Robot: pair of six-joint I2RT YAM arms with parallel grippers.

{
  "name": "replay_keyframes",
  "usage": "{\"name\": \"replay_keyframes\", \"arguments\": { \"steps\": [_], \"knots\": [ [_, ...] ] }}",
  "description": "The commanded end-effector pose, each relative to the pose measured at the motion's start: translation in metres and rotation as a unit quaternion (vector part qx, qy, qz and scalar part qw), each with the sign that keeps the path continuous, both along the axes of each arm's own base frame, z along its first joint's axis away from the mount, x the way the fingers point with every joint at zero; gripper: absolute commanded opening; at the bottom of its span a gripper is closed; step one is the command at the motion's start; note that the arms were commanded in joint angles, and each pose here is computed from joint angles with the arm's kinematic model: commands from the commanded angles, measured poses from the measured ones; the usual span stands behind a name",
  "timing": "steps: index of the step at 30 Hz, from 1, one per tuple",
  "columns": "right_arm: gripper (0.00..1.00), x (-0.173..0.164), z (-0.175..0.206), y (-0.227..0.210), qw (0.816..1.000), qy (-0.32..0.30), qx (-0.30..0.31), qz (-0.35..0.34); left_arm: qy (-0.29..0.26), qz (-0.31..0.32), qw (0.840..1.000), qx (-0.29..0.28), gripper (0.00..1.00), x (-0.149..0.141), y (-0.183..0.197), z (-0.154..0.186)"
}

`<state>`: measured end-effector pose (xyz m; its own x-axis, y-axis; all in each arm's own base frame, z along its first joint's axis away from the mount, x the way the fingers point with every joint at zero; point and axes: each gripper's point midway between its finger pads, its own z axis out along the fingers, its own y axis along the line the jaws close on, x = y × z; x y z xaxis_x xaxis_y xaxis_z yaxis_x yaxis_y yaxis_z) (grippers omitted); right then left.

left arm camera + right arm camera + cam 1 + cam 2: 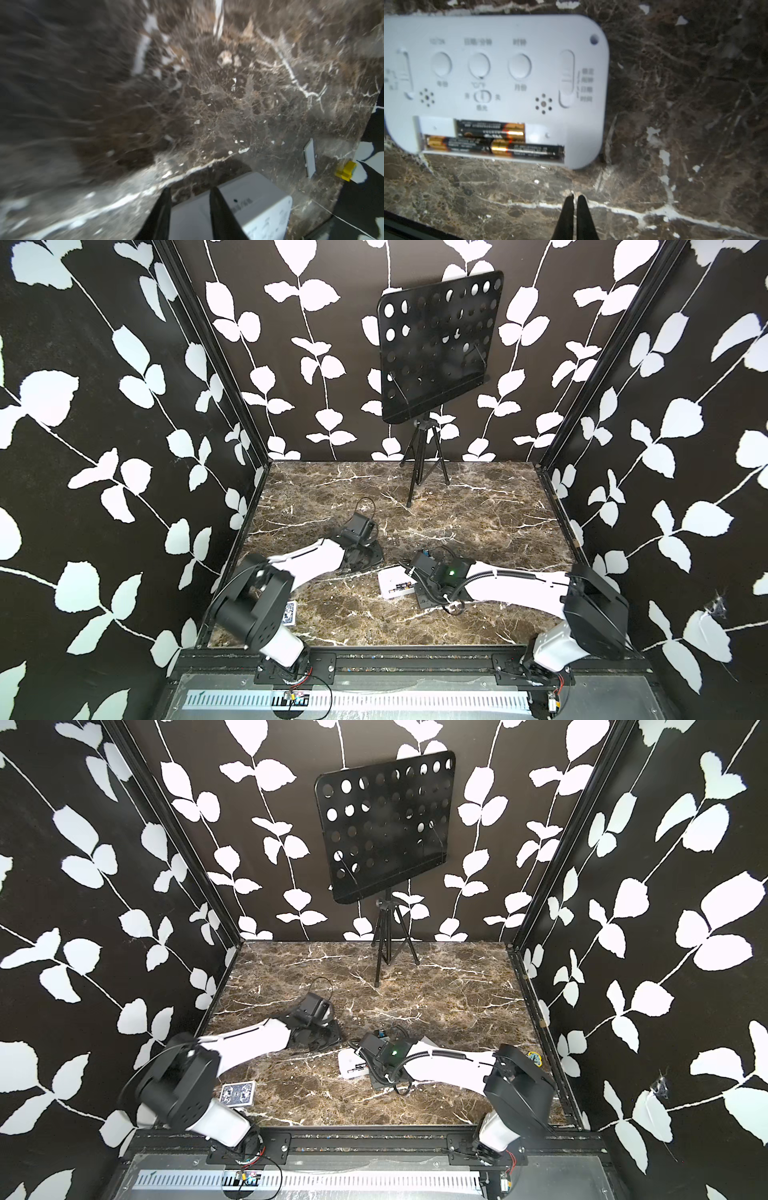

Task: Insert the battery into the alarm
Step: Adjust the alarm at the center of the board.

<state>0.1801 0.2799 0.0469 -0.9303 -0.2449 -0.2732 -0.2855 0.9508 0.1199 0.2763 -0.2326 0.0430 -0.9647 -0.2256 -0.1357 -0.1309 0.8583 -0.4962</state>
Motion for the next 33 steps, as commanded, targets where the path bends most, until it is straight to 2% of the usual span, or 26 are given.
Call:
{"name": "replay_keyframes", "arguments": {
  "steps": [1,10,16,19,22,27,29,33],
  "knots": [
    [0.06,0.018,-0.002,0.018,1.000,-0.006,0.016,-0.018,0.009,-0.038,0.999,-0.037,0.30,-0.004,-0.016,0.009],
    [0.06,0.069,-0.007,0.011,0.997,-0.010,0.030,-0.075,0.040,-0.020,0.997,-0.060,0.31,-0.053,0.002,0.000],
    [0.15,0.093,0.001,0.001,0.994,0.001,0.047,-0.101,0.027,-0.008,0.994,-0.101,0.35,-0.078,-0.006,0.012],
    [0.19,0.086,0.009,-0.007,0.992,0.002,0.067,-0.106,0.010,0.012,0.995,-0.096,0.43,-0.079,0.004,0.016],
    [0.28,0.070,0.014,-0.003,0.987,0.016,0.124,-0.100,-0.015,0.033,0.997,-0.074,0.52,-0.074,0.020,0.020],
    [0.49,0.050,0.028,0.018,0.965,0.043,0.243,-0.092,-0.009,0.026,0.992,-0.123,0.62,-0.070,0.002,0.017],
    [0.52,0.047,0.030,0.021,0.959,0.043,0.264,-0.092,-0.003,0.013,0.992,-0.128,0.63,-0.068,-0.005,0.016],
    [0.50,0.044,0.027,0.027,0.953,0.051,0.284,-0.093,0.002,-0.003,0.991,-0.133,0.63,-0.064,-0.014,0.016]
  ]
}}
